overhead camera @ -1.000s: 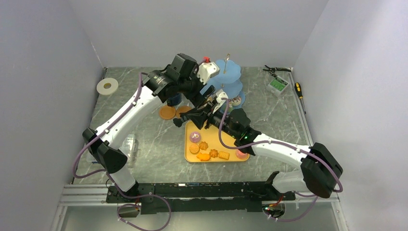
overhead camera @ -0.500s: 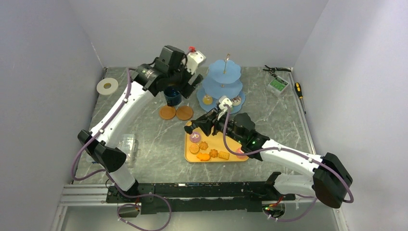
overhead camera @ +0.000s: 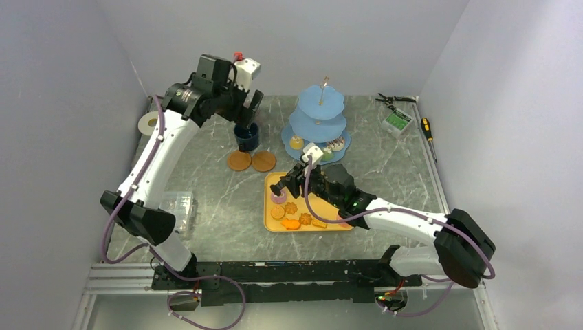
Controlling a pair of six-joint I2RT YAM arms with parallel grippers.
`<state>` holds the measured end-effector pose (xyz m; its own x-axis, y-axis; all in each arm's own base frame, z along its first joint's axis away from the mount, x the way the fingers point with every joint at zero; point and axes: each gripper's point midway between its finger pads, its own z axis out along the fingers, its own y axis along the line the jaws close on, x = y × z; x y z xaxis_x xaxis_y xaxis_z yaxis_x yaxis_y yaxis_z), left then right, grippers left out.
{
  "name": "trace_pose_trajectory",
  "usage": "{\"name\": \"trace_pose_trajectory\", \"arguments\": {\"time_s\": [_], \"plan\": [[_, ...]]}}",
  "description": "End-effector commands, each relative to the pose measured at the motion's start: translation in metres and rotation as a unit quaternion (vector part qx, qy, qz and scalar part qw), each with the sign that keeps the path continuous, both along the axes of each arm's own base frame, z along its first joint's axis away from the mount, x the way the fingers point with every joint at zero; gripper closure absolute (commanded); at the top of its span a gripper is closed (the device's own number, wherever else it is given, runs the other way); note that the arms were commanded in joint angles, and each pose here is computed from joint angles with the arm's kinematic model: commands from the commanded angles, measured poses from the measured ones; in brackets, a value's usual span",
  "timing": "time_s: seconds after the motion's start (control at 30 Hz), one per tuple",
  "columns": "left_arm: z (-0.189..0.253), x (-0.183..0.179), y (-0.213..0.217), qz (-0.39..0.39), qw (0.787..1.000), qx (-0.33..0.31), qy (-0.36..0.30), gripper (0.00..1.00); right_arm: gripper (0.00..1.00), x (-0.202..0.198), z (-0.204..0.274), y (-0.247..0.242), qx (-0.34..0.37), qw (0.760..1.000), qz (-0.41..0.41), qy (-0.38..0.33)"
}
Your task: Serve the afternoon tea
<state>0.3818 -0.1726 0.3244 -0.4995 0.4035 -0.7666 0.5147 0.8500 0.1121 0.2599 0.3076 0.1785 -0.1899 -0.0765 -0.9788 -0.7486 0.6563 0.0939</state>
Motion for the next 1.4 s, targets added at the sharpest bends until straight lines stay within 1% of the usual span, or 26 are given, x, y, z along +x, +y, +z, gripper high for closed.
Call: {"name": "trace_pose_trajectory", "arguments": {"time_s": [0.0,0.4,0.53,0.6,0.67,0.73,0.87,1.03,1.2,1.37], "plan": [[0.029,-0.01,0.007,0.004,0.999,-0.042,-0.022,0.07,0.46,0.004,0.006,0.005,-0.003,0.999,-0.009,-0.033],[0.04,-0.009,0.012,0.003,0.998,-0.059,-0.027,0.07,0.46,0.005,-0.027,0.018,-0.047,0.999,-0.001,-0.025],[0.041,-0.009,0.011,0.0,0.998,-0.06,-0.029,0.07,0.46,0.005,-0.029,0.021,-0.048,0.998,-0.001,-0.026],[0.04,-0.009,0.011,0.0,0.998,-0.059,-0.029,0.07,0.49,0.006,-0.025,0.02,-0.044,0.999,-0.006,-0.031],[0.04,-0.009,0.012,0.0,0.998,-0.058,-0.029,0.07,0.57,0.008,-0.017,0.019,-0.034,0.999,-0.015,-0.04],[0.04,-0.009,0.012,0.0,0.998,-0.059,-0.03,0.07,0.61,0.013,-0.005,0.014,-0.032,0.997,-0.031,-0.062],[0.041,-0.009,0.011,-0.003,0.998,-0.061,-0.029,0.07,0.64,0.037,0.02,-0.005,-0.027,0.989,-0.096,-0.104],[0.042,-0.008,0.011,-0.004,0.998,-0.06,-0.034,0.07,0.65,0.079,0.041,-0.039,0.001,0.977,-0.18,-0.117],[0.042,-0.008,0.012,-0.003,0.998,-0.058,-0.036,0.07,0.66,0.107,0.043,-0.067,0.018,0.966,-0.23,-0.119],[0.04,-0.008,0.012,-0.003,0.998,-0.056,-0.036,0.07,0.66,0.126,0.035,-0.079,0.015,0.957,-0.262,-0.123]]}}
